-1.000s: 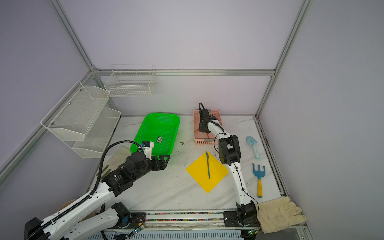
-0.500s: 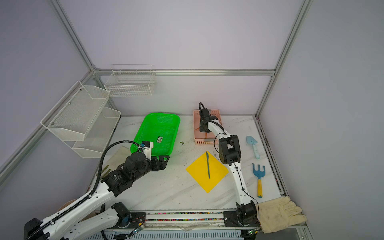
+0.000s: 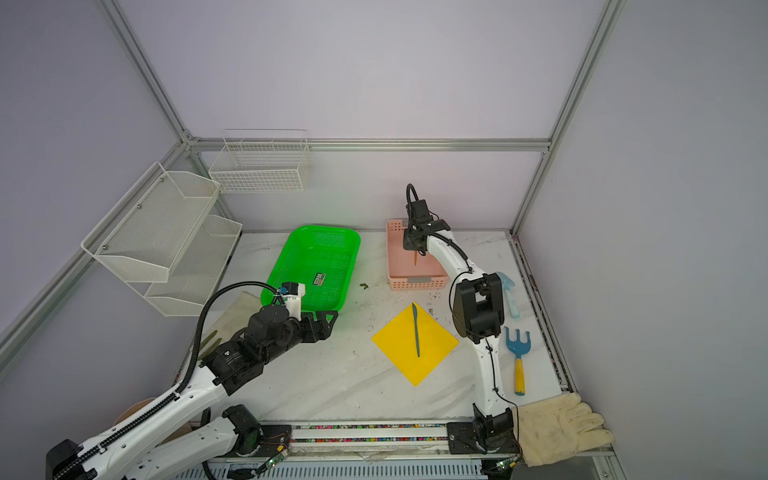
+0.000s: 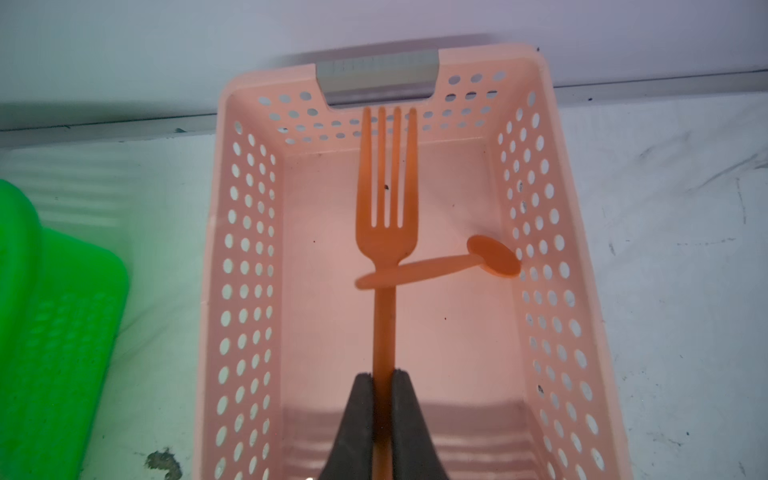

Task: Place the utensils on the paper napkin and roll it up
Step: 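Lift the orange fork out of the pink basket toward the yellow napkin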

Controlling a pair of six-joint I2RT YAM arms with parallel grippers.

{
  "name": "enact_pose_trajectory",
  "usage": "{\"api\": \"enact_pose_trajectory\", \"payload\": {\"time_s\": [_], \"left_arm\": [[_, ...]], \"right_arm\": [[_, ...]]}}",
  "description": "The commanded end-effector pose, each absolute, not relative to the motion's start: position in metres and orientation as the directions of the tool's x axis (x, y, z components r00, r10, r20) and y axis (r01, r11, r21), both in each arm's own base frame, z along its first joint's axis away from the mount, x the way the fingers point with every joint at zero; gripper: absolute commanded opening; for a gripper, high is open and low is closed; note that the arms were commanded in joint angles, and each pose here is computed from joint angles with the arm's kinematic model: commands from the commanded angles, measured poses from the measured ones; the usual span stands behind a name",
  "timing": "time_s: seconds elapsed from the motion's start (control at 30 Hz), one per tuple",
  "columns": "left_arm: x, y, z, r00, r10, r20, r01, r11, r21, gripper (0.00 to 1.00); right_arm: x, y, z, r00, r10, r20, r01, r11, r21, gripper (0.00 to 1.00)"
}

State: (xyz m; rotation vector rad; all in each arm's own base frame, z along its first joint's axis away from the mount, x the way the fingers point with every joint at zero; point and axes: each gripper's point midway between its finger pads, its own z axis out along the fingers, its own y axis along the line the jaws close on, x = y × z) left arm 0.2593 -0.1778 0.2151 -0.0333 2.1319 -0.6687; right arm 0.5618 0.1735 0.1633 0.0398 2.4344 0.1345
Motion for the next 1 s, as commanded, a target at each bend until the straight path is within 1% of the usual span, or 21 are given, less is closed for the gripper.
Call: {"api": "enact_pose_trajectory", "payload": {"time_s": [0.0,0.13,0.23,0.53,0.6,0.77,0.87,0.97], "left_arm": [[0.258,-0.176,0.226,-0.584,-0.264,-0.768,0.235,0.85,-0.471,0.88],[0.257,-0.174,0.229,-0.576,-0.269,-0.772,0.237,0.849,-0.473,0.88],[0.257,-0.176,0.23,-0.577,-0.268,-0.771,0.241,0.846,-0.475,0.88],[0.261,-0.183,0.228,-0.59,-0.262,-0.764,0.247,0.842,-0.479,0.88],[0.262,-0.184,0.23,-0.588,-0.263,-0.765,0.251,0.84,-0.481,0.87],[0.263,-0.186,0.235,-0.583,-0.26,-0.77,0.262,0.837,-0.481,0.87],[0.263,-0.187,0.237,-0.585,-0.263,-0.767,0.265,0.832,-0.488,0.87],[0.262,-0.188,0.235,-0.588,-0.263,-0.765,0.266,0.831,-0.489,0.87]], "right_arm": [[0.558,0.179,0.15,-0.786,0.088,-0.612,-0.021,0.985,0.169,0.05],[0.553,0.187,0.155,-0.786,0.103,-0.61,-0.045,0.974,0.222,0.05],[0.548,0.187,0.168,-0.775,0.113,-0.622,-0.051,0.97,0.239,0.05],[0.506,0.184,0.226,-0.724,0.145,-0.674,-0.099,0.946,0.309,0.05],[0.497,0.187,0.242,-0.711,0.158,-0.685,-0.125,0.93,0.345,0.05],[0.48,0.184,0.274,-0.682,0.168,-0.712,-0.15,0.921,0.36,0.06],[0.466,0.174,0.279,-0.671,0.172,-0.721,-0.128,0.931,0.341,0.06],[0.447,0.162,0.26,-0.694,0.162,-0.702,-0.092,0.946,0.309,0.06]]}}
